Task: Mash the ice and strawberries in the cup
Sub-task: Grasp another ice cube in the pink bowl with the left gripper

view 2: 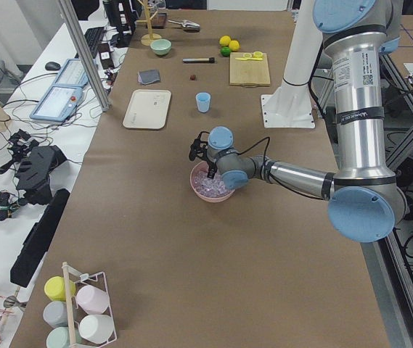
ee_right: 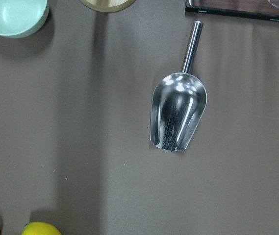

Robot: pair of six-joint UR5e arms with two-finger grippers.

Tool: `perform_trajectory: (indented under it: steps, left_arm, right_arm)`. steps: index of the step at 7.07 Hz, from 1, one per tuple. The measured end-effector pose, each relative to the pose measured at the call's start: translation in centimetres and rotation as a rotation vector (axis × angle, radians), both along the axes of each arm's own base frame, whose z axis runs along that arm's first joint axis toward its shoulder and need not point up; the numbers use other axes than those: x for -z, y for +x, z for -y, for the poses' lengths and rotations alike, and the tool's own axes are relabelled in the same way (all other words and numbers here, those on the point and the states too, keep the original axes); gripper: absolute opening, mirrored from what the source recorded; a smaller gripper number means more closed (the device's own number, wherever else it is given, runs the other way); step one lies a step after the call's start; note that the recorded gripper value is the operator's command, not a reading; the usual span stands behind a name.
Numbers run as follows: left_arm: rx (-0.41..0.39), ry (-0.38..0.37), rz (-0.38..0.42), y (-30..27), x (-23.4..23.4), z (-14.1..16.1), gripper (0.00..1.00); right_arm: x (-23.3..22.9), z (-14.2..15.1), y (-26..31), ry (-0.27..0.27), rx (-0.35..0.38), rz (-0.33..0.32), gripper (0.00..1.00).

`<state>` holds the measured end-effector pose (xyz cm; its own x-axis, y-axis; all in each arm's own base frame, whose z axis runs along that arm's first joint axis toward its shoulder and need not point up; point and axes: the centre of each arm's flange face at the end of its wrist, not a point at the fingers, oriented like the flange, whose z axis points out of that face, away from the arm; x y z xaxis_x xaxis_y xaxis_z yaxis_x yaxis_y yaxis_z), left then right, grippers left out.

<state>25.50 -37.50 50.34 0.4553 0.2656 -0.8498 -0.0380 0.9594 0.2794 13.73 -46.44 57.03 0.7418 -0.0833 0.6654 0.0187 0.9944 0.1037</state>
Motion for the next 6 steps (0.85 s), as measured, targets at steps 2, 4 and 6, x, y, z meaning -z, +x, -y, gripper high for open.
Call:
perform_trajectory:
  steps: [2,4,6]
  left_arm:
    - [0.000,-0.001,0.000,0.02,0.01,-0.01,0.51]
    - [0.002,-0.005,0.003,-0.01,-0.21,-0.03,0.40]
    - [0.002,-0.009,0.005,-0.04,-0.33,-0.09,0.40]
  right_arm:
    - [0.05,0.04,0.01,0.001,0.000,0.000,1.00]
    - [0.04,0.05,0.01,0.001,0.000,0.000,1.00]
    - [0.09,0.05,0.01,0.002,0.000,0.000,1.00]
